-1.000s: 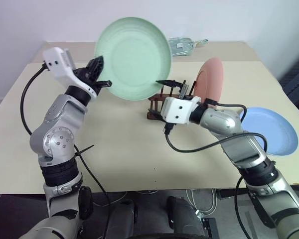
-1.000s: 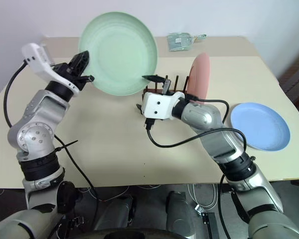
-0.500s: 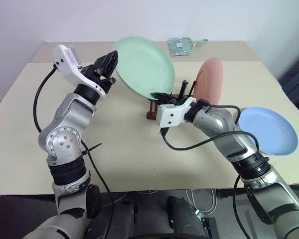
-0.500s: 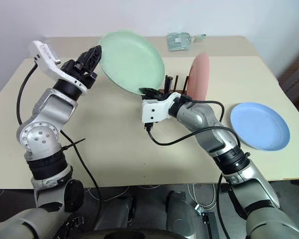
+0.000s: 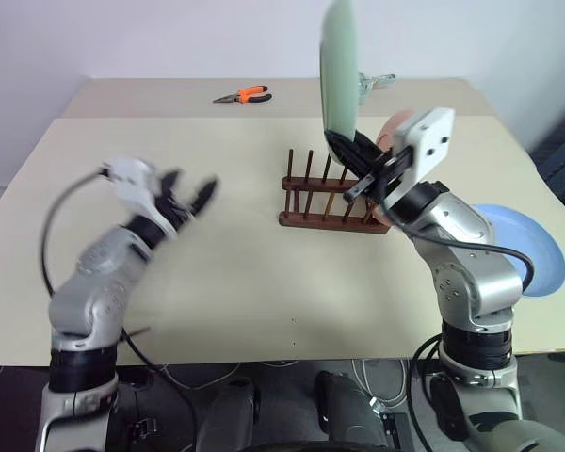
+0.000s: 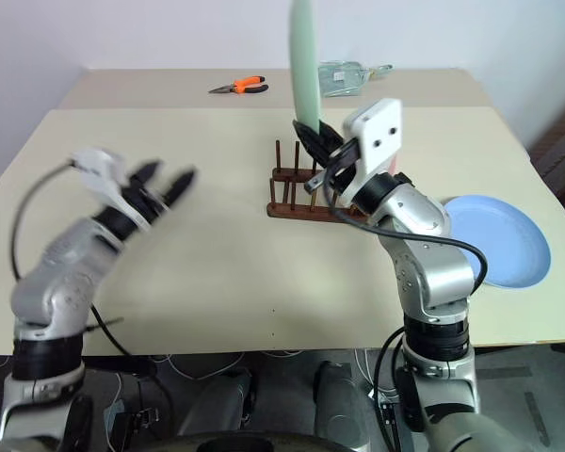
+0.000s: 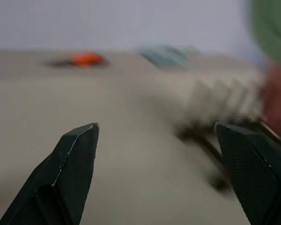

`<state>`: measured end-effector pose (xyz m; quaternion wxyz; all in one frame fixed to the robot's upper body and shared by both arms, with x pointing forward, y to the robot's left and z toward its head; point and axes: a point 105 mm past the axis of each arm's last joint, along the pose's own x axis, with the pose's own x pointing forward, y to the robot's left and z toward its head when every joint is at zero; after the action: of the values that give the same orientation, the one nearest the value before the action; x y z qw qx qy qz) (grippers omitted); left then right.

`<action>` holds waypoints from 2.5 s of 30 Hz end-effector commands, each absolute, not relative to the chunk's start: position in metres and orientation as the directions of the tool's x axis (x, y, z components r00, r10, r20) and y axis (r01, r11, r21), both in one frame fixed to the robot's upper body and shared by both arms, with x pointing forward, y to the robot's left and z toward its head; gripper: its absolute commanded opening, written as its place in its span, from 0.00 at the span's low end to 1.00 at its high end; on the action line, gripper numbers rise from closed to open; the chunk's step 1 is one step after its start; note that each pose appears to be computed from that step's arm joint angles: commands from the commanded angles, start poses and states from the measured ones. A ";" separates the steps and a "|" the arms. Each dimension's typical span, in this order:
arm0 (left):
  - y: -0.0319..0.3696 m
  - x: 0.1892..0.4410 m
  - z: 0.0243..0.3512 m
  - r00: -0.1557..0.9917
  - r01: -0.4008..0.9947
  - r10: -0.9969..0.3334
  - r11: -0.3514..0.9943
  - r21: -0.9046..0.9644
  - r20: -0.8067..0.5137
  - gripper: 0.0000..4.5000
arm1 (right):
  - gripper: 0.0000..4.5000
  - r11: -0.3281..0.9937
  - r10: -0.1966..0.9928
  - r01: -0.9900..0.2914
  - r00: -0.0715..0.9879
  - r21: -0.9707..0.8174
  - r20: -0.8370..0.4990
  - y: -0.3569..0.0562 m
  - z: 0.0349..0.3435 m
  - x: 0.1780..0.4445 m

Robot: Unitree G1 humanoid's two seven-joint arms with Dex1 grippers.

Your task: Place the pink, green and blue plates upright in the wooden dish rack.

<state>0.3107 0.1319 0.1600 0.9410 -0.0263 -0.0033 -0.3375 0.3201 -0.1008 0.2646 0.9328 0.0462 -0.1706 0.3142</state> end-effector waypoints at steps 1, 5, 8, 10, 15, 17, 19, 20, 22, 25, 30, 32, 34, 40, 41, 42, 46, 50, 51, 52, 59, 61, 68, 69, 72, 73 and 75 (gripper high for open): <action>0.104 0.284 0.168 0.625 0.780 -0.779 0.626 0.001 0.054 0.90 | 0.00 0.810 0.514 -0.579 0.775 0.088 0.368 -0.112 0.272 0.314; 0.089 0.273 0.159 0.548 0.836 -0.836 0.548 -0.009 0.018 0.90 | 0.00 0.808 0.496 -0.565 0.805 0.166 0.325 -0.116 0.264 0.318; 0.084 0.272 0.151 0.526 0.850 -0.850 0.526 0.008 -0.022 0.90 | 0.00 0.798 0.501 -0.570 0.809 0.197 0.310 -0.116 0.261 0.319; 0.083 0.272 0.151 0.525 0.851 -0.851 0.525 0.007 -0.023 0.90 | 0.00 0.796 0.507 -0.573 0.808 0.196 0.301 -0.115 0.260 0.318; 0.081 0.271 0.150 0.528 0.849 -0.849 0.528 -0.001 -0.017 0.90 | 0.00 0.794 0.517 -0.579 0.803 0.182 0.298 -0.114 0.260 0.318; 0.080 0.270 0.149 0.527 0.850 -0.850 0.527 -0.002 -0.021 0.90 | 0.00 0.785 0.532 -0.599 0.782 0.155 0.325 -0.111 0.268 0.314; 0.080 0.270 0.148 0.527 0.850 -0.849 0.527 -0.003 -0.024 0.90 | 0.00 0.777 0.544 -0.613 0.767 0.140 0.339 -0.109 0.274 0.311; 0.079 0.270 0.148 0.528 0.849 -0.849 0.528 -0.003 -0.025 0.90 | 0.00 0.776 0.548 -0.617 0.764 0.134 0.341 -0.108 0.275 0.310; 0.079 0.270 0.147 0.529 0.849 -0.848 0.529 -0.003 -0.028 0.90 | 0.00 0.770 0.556 -0.625 0.757 0.130 0.345 -0.106 0.277 0.308; 0.079 0.271 0.147 0.530 0.848 -0.847 0.530 -0.003 -0.031 0.90 | 0.00 0.767 0.560 -0.627 0.756 0.131 0.340 -0.105 0.276 0.308; 0.080 0.271 0.146 0.533 0.846 -0.845 0.533 0.003 -0.037 0.90 | 0.00 0.761 0.571 -0.624 0.774 0.179 0.274 -0.103 0.258 0.313; 0.080 0.272 0.146 0.534 0.845 -0.844 0.535 0.004 -0.040 0.90 | 0.00 0.763 0.570 -0.617 0.783 0.196 0.248 -0.103 0.251 0.317; 0.080 0.272 0.145 0.535 0.844 -0.844 0.536 0.006 -0.042 0.91 | 0.17 0.776 0.566 -0.605 0.793 0.179 0.226 -0.103 0.247 0.323; 0.082 0.273 0.145 0.542 0.840 -0.839 0.542 0.011 -0.045 0.91 | 0.78 0.833 0.544 -0.552 0.803 -0.039 0.243 -0.107 0.260 0.328; 0.083 0.273 0.145 0.543 0.839 -0.838 0.543 0.011 -0.046 0.91 | 0.78 0.831 0.556 -0.539 0.794 -0.138 0.246 -0.107 0.264 0.325; 0.083 0.273 0.145 0.544 0.839 -0.838 0.544 0.012 -0.048 0.91 | 0.78 0.821 0.568 -0.524 0.784 -0.227 0.248 -0.108 0.268 0.323; 0.081 0.273 0.143 0.533 0.846 -0.844 0.533 0.015 -0.058 0.91 | 0.78 0.765 0.599 -0.442 0.755 -0.470 0.266 -0.123 0.287 0.308; 0.078 0.275 0.143 0.516 0.856 -0.854 0.516 0.025 -0.063 0.91 | 0.84 0.774 0.574 -0.408 0.775 -0.485 0.264 -0.164 0.302 0.296; 0.078 0.276 0.142 0.510 0.860 -0.858 0.509 0.028 -0.066 0.91 | 0.90 0.790 0.555 -0.409 0.795 -0.456 0.247 -0.179 0.300 0.294; 0.077 0.277 0.142 0.501 0.865 -0.863 0.500 0.030 -0.069 0.91 | 0.96 0.813 0.509 -0.386 0.835 -0.436 0.211 -0.202 0.293 0.290; 0.067 0.278 0.142 0.428 0.904 -0.901 0.425 0.050 -0.076 0.91 | 0.99 0.853 0.289 -0.338 0.940 -0.397 -0.182 -0.268 0.188 0.269; 0.064 0.279 0.143 0.417 0.909 -0.906 0.414 0.054 -0.075 0.91 | 0.99 0.853 0.205 -0.301 0.944 -0.425 -0.258 -0.278 0.159 0.269; 0.061 0.277 0.145 0.407 0.913 -0.910 0.403 0.065 -0.077 0.91 | 0.70 0.837 -0.052 -0.162 0.927 -0.522 -0.371 -0.319 0.106 0.281; 0.061 0.277 0.145 0.410 0.912 -0.909 0.405 0.068 -0.079 0.91 | 0.59 0.837 -0.065 -0.156 0.923 -0.525 -0.378 -0.322 0.103 0.282; 0.063 0.277 0.145 0.421 0.907 -0.903 0.416 0.070 -0.081 0.91 | 0.26 0.829 -0.092 -0.143 0.919 -0.541 -0.384 -0.328 0.100 0.286; 0.064 0.277 0.145 0.424 0.905 -0.902 0.419 0.070 -0.081 0.91 | 0.14 0.835 -0.097 -0.133 0.920 -0.534 -0.380 -0.329 0.101 0.288; 0.064 0.277 0.145 0.426 0.904 -0.901 0.421 0.070 -0.081 0.91 | 0.01 0.846 -0.100 -0.110 0.929 -0.522 -0.357 -0.329 0.107 0.292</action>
<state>0.2793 0.0641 0.1354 0.8429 0.0437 0.0359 -0.5350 0.2877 -0.3247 0.0934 0.9380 -0.2744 0.2107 0.0205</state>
